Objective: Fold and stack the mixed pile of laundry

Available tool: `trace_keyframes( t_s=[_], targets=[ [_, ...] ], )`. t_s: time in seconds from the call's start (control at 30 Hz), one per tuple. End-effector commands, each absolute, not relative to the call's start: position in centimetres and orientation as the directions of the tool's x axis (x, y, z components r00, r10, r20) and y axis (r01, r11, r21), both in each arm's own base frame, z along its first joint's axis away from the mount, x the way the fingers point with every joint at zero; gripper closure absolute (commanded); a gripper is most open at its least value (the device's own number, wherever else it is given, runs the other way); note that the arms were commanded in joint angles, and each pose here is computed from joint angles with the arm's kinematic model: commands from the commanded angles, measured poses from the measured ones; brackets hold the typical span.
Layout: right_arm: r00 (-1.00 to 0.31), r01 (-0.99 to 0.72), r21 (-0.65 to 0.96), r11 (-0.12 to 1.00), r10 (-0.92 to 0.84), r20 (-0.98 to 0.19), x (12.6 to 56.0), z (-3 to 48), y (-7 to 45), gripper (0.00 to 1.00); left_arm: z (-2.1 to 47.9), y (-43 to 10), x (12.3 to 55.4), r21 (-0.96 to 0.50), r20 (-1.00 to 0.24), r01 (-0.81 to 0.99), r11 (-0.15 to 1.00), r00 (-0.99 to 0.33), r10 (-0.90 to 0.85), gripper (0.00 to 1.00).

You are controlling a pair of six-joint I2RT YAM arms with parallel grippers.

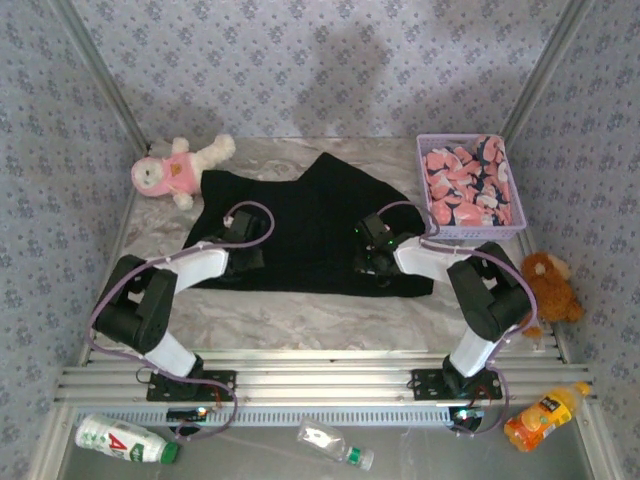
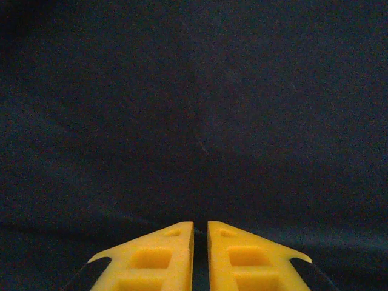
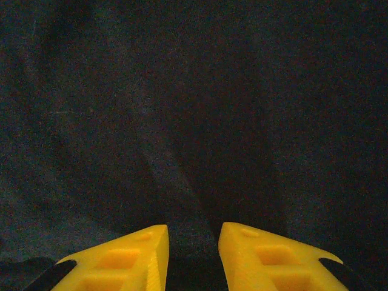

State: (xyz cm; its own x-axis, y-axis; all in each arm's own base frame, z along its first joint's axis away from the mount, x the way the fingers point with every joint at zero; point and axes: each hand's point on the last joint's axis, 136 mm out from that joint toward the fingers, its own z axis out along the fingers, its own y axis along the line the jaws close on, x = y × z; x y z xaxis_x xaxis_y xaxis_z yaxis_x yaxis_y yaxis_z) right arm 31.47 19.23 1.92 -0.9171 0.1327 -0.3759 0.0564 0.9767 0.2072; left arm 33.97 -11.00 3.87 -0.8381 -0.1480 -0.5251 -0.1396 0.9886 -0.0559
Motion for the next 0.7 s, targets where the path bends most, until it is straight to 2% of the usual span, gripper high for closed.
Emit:
trace_keyframes(
  t_s=[0.0, 0.13, 0.23, 0.37, 0.67],
  targets=[
    [-0.974, 0.103, 0.050, 0.993, 0.111, -0.200, 26.5, -2.4, 15.5, 0.68, 6.5, -9.7, 36.7, 0.032, -0.614, -0.170, 0.985, -0.781, -0.115, 0.84],
    [-0.970, 0.099, 0.051, 0.994, 0.108, -0.219, 26.8, -1.8, 15.3, 0.68, 6.1, -9.8, 36.3, 0.044, -0.587, -0.175, 0.984, -0.802, -0.117, 0.84],
    [-0.964, 0.066, 0.061, 0.996, 0.080, -0.252, 27.6, -1.1, 16.0, 0.66, 5.9, -11.6, 34.3, -0.009, -0.552, -0.111, 0.994, -0.828, -0.097, 0.83],
    [-0.972, 0.030, 0.036, 0.999, 0.038, -0.232, 26.8, -1.3, 16.6, 0.63, 4.7, -13.6, 31.0, -0.045, -0.510, -0.035, 0.998, -0.858, -0.053, 0.78],
    [-0.979, 0.008, 0.011, 1.000, 0.010, -0.202, 25.9, -2.2, 16.8, 0.53, 0.1, -9.4, 29.0, -0.037, -0.429, -0.226, 0.973, -0.876, -0.220, 0.78]
  ],
)
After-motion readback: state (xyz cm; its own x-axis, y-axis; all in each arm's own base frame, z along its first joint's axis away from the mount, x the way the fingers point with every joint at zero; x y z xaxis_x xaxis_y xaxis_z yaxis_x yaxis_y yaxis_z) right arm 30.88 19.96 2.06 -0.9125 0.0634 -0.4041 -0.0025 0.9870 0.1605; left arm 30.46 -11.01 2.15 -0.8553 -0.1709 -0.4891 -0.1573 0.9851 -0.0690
